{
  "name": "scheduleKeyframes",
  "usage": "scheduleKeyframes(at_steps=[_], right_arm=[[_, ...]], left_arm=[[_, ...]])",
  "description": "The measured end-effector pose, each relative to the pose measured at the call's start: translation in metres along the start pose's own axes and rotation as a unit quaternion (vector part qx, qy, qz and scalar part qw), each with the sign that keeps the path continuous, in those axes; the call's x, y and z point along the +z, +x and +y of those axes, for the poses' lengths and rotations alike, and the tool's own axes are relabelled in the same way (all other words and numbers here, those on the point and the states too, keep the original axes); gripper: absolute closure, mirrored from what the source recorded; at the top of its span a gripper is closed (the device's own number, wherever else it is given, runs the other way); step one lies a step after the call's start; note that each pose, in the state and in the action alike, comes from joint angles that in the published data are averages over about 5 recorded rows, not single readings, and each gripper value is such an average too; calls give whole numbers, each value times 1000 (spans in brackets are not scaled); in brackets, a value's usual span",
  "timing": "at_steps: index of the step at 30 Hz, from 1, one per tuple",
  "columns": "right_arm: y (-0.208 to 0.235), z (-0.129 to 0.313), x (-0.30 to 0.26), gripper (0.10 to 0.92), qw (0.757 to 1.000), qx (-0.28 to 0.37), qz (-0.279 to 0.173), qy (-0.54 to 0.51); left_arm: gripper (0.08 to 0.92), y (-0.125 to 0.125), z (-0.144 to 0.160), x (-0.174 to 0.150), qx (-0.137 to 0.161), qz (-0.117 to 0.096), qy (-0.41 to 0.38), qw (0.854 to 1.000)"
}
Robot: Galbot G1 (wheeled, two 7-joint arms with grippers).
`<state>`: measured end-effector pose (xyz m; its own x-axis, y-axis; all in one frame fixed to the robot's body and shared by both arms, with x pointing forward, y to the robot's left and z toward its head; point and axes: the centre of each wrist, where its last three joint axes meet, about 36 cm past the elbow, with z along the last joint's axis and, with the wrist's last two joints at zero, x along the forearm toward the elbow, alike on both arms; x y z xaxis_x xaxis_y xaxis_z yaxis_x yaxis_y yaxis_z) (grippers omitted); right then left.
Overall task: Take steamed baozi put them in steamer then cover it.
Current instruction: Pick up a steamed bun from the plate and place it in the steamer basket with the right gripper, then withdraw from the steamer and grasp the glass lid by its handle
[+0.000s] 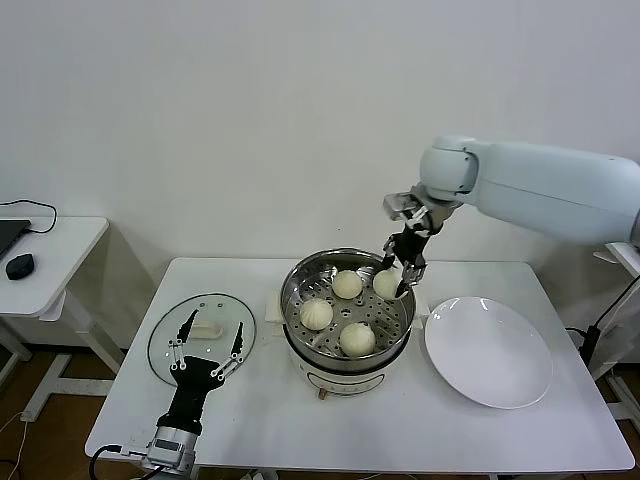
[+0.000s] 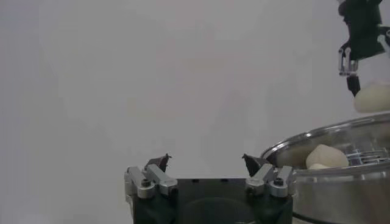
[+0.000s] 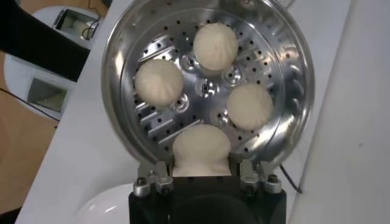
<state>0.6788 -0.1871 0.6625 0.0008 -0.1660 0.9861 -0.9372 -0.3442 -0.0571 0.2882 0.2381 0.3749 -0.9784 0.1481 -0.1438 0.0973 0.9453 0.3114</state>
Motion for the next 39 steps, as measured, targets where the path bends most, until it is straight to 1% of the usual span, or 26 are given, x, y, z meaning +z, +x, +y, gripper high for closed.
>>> scheduleKeyframes(at_steps=[10,20,23,25,28,31,35,39], right_arm=[[-35,-3,-1,404,1000,-12,12,-4],[-51,-3,2,388,1000,-13,21,-4],[-51,-3,3,367,1000,-11,23,-4],[-51,-2,3,337,1000,-9,23,-4],[-51,-1,3,265,1000,-6,21,-3],[-49,0,3,213,1000,-4,19,-1],[-43,3,2,201,1000,1,10,5],[-30,7,2,200,1000,17,-16,12]], left_arm=[[177,-1,0,0,-2,0,1,1000],[177,-1,0,2,-3,2,0,1000],[177,0,1,2,-4,3,0,1000],[177,0,1,2,-4,3,0,1000],[177,0,1,1,-4,2,0,1000],[177,0,1,1,-4,2,0,1000],[177,0,1,0,-5,1,0,1000],[177,0,2,0,-5,1,-1,1000]])
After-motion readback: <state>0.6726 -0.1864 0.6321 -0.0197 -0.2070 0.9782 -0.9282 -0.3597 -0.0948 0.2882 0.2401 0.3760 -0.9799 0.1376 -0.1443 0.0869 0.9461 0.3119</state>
